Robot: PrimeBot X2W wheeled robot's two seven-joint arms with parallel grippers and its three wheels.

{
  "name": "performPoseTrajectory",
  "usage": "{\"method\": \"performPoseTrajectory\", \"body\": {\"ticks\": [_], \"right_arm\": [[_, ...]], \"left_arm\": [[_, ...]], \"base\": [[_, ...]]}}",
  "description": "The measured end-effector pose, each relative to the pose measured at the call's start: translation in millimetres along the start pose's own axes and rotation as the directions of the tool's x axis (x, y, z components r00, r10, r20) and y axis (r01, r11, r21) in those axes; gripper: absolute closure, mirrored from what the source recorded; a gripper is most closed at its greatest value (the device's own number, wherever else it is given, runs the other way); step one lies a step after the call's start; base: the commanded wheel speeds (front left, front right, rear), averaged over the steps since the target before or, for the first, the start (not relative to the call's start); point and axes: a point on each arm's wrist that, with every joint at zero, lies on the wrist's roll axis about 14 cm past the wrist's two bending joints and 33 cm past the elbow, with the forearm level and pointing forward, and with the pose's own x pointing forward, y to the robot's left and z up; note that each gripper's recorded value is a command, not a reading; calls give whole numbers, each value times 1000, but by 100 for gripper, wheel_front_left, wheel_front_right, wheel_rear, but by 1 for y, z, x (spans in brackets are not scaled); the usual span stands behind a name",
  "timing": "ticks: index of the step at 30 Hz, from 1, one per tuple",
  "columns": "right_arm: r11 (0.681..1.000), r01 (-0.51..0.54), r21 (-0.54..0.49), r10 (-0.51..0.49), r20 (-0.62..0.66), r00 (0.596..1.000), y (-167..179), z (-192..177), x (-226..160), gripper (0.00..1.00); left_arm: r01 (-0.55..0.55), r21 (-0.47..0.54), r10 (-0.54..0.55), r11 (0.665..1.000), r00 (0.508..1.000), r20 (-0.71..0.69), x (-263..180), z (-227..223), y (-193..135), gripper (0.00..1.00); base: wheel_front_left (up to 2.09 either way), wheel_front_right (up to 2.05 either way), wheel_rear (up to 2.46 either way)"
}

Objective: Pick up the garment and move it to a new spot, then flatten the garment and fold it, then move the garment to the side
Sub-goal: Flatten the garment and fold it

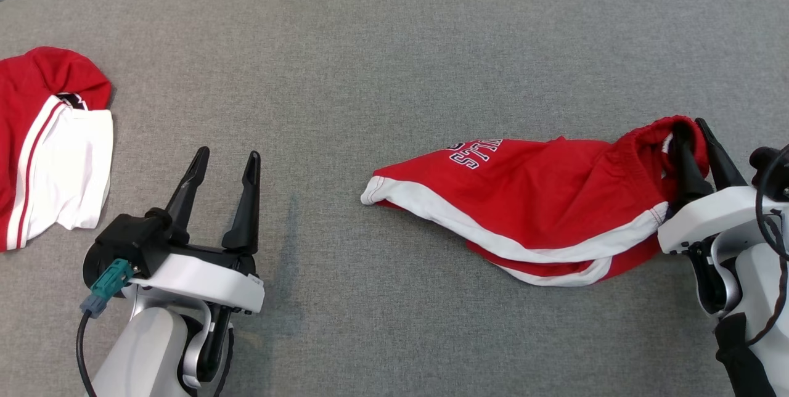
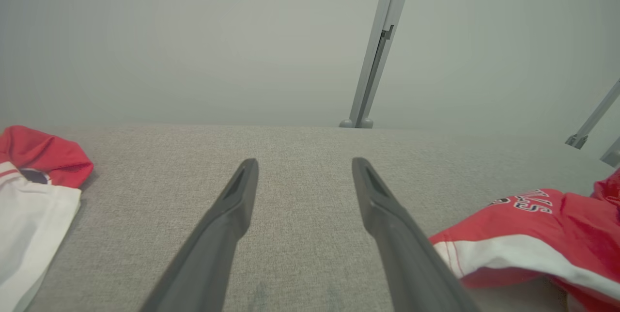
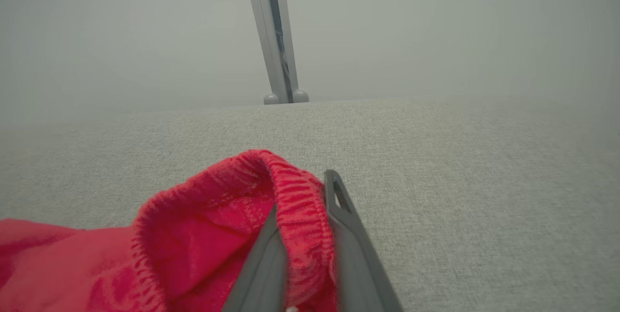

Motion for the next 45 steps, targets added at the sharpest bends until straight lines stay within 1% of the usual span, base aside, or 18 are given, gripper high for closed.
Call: {"method": "performPoseTrajectory", "body": {"ticks": [1, 5, 9, 16, 18, 22, 29, 34, 45], "right_arm": [[1000, -1, -1, 1, -2, 1000, 0, -1, -1, 0], [1000, -8, 5, 8, 13, 1000, 3, 3, -6, 0], [1000, -6, 11, 5, 35, 999, 1, 8, -20, 0], [1000, 2, 14, -4, 137, 991, -2, 35, -47, 0], [1000, -5, 5, 4, 167, 986, 2, 43, -54, 0], [1000, -19, -7, 20, 188, 982, 11, 53, -68, 0], [999, -33, -14, 35, 172, 984, 27, 52, -99, 0], [1000, -15, 9, 13, 150, 989, 27, 47, -117, 0], [1000, 7, 6, -7, 136, 991, 24, 47, -120, 0]], "left_arm": [[1, 0, -1, 1000, 1000, 5, 0, 1, 0, 0], [7, 2, -7, 1000, 1000, 14, 0, 5, -3, 0], [14, 3, -14, 1000, 1000, 24, -2, 9, -7, 0], [25, 4, -26, 1000, 999, 32, -10, 13, -13, 0], [30, 7, -30, 1000, 999, 39, -11, 16, -14, 0], [31, 11, -31, 999, 999, 38, -17, 18, -14, 0], [23, 6, -24, 1000, 999, 28, -31, 17, -15, 0], [28, 7, -28, 1000, 999, 17, -37, 16, -18, 0], [52, 9, -52, 999, 998, -18, -35, 10, -24, 0]], "base": [[0, 0, 0], [0, 0, 0], [0, 0, 0], [0, 0, 0], [0, 0, 0], [0, 0, 0], [0, 0, 0], [0, 0, 0], [0, 0, 0]]}}
